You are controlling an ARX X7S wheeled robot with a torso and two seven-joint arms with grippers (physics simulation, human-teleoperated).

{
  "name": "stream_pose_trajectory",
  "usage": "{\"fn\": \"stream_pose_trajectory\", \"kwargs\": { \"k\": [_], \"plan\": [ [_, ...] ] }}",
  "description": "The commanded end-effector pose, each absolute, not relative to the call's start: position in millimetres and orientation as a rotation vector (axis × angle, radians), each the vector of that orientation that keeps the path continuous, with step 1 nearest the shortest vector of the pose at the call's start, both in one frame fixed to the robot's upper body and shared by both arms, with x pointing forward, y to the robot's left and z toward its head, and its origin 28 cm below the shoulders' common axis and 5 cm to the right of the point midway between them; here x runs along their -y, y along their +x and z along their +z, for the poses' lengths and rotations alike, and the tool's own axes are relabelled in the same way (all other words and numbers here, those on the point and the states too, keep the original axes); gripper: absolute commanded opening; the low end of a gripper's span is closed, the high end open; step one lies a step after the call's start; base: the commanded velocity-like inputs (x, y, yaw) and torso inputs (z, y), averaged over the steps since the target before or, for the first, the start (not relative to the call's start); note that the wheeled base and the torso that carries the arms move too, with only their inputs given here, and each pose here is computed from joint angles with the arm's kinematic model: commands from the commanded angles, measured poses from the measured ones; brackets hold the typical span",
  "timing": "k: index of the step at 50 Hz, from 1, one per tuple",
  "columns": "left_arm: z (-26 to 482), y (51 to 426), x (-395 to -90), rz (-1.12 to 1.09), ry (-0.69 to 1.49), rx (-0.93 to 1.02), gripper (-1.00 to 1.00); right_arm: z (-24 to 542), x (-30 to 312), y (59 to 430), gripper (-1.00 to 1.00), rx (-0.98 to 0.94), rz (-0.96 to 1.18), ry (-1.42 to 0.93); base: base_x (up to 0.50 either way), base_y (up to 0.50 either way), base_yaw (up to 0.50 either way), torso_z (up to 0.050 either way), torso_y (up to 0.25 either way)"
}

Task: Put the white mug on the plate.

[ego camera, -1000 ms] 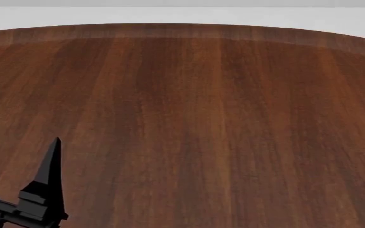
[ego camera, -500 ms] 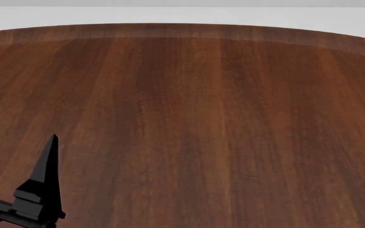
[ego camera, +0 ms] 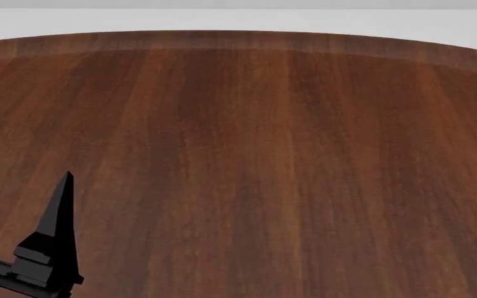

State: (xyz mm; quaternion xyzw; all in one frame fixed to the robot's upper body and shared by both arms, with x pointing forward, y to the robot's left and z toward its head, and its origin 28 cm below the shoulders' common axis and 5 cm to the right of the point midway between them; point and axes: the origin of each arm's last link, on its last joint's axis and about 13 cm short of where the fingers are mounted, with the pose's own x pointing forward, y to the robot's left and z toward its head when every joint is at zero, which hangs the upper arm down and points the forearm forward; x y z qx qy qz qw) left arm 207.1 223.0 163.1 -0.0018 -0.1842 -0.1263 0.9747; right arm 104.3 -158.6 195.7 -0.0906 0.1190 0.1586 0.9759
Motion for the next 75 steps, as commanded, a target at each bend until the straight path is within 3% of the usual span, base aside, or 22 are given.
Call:
{"fn": "stream_pose_trajectory", "kwargs": {
  "k": [1,58,75],
  "plan": [
    [164,207,-222,-0.254,-0.002,0.372,1.0,203,163,111,1.0,-0.216,0.277,-0.197,0.0,0.0,0.0,0.0,0.0],
    [172,207,-220,-0.261,0.016,0.386,1.0,246,193,152,1.0,-0.148,0.179,-0.265,0.0,0.0,0.0,0.0,0.0],
    [235,215,-224,-0.257,0.103,0.518,1.0,252,195,154,1.0,-0.126,0.186,-0.27,0.0,0.0,0.0,0.0,0.0]
  ]
}}
